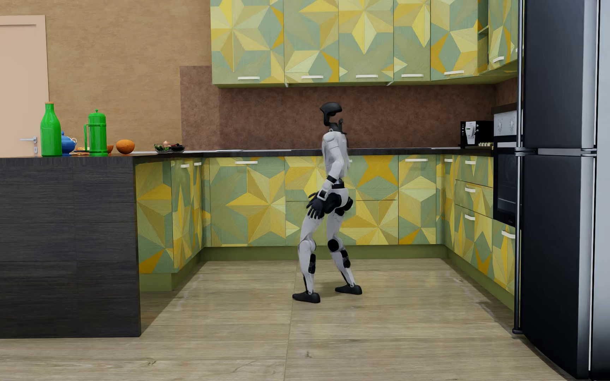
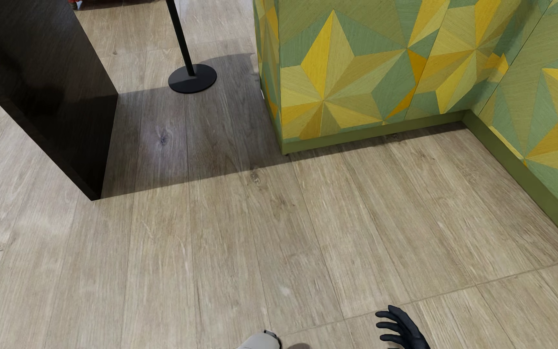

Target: Pivot left

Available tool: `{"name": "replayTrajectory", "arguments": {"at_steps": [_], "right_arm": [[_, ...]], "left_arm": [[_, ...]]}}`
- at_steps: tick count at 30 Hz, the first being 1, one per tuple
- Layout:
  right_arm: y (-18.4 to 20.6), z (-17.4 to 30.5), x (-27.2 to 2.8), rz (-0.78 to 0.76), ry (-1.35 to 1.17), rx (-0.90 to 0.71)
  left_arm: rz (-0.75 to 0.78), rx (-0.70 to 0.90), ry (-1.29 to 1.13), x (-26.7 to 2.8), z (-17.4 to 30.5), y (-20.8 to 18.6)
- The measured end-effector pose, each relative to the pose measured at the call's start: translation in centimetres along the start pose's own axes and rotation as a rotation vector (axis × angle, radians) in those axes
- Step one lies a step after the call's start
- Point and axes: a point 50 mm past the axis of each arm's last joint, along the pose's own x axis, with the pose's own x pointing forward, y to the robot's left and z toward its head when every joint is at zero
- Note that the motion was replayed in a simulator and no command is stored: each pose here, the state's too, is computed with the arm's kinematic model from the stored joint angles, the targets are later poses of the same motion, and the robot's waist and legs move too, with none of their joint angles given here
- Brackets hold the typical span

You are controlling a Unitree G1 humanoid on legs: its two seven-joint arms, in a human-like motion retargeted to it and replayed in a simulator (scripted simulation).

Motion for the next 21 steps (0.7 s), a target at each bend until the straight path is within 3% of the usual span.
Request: {"name": "replayTrajectory", "arguments": {"at_steps": [5, 9, 13, 16, 19, 21], "right_arm": [[0.6, 2.3, 0.8, 0.016, -0.078, -0.002], [-2.0, -2.6, -0.6, -0.02, 0.122, -0.05], [0.6, 1.0, 0.4, -0.007, -0.015, 0.025], [0.6, 0.3, 0.0, -0.028, -0.033, 0.048], [-0.4, 1.4, 0.7, -0.021, -0.037, -0.007], [0.8, 2.4, 0.9, 0.012, -0.08, -0.002]], "left_arm": [[-0.006, 0.116, -0.006, 0.6, 1.5, 1.6], [-0.002, 0.027, -0.115, -0.2, 0.8, 0.1], [-0.004, 0.075, -0.174, 0.6, 3.9, 1.2], [-0.067, -0.018, -0.122, 0.1, 1.8, -0.4], [-0.024, -0.083, -0.124, -0.4, 1.0, 0.2], [0.028, 0.062, -0.05, -0.3, 0.1, 2.3]]}}
